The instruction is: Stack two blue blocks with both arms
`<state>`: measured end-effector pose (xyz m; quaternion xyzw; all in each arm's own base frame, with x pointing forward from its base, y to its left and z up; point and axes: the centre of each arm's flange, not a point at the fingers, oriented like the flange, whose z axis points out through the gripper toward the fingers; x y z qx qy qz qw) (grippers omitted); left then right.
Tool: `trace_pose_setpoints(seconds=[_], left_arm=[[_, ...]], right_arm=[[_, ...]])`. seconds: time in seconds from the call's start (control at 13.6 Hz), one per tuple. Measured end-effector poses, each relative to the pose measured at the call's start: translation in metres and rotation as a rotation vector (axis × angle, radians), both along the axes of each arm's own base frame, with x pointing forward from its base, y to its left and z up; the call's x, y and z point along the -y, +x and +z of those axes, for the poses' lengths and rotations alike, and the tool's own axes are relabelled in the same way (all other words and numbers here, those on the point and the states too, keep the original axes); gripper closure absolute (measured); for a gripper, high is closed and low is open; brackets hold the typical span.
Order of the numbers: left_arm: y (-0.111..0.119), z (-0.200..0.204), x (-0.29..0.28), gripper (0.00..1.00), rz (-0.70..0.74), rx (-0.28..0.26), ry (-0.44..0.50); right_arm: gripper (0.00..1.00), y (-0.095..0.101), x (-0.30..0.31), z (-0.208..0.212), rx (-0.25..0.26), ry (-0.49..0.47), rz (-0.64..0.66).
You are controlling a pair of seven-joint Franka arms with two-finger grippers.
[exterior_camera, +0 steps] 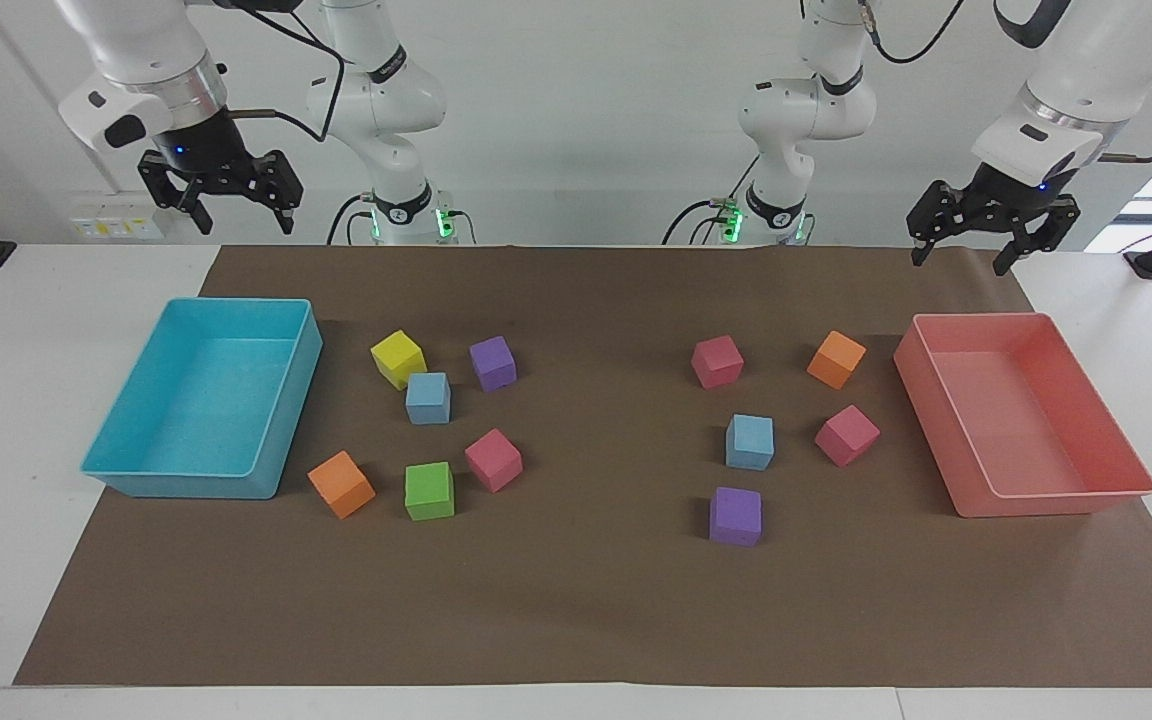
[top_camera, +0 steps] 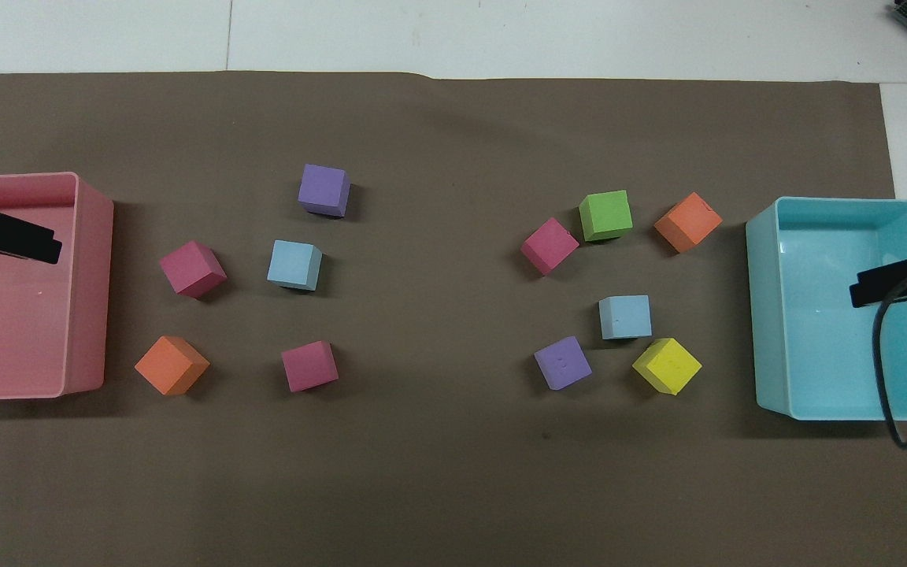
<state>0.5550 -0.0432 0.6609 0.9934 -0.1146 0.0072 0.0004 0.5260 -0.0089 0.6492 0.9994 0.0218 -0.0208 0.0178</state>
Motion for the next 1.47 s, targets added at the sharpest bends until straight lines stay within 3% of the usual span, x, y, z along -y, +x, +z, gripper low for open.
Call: trace_pose_setpoints(seconds=[0.22,0.51,0.81,1.03,1.47], left_arm=[[0.0,0.0,0.0,0.0,0.0,0.0,0.0],[0.0,0.0,0.0,0.0,0.0,0.0,0.0],[0.0,0.0,0.0,0.0,0.0,0.0,0.0],[0.0,0.0,0.0,0.0,0.0,0.0,0.0],[0.0,0.0,0.0,0.0,0.0,0.0,0.0]], right_arm=[[0.0,0.013,-0.029,-0.038,0.029,0.0,0.046],[0.0,0.029,-0.064,-0.082,0.027,-0.005,0.047],[0.0,0.046,-0.103,-0.159,0.026,-0.013,-0.001],[0.0,0.046,-0.111,-0.2,0.043,-0.012,-0.033],[0.0,0.025,-0.13,-0.262,0.025,0.024,-0.066]])
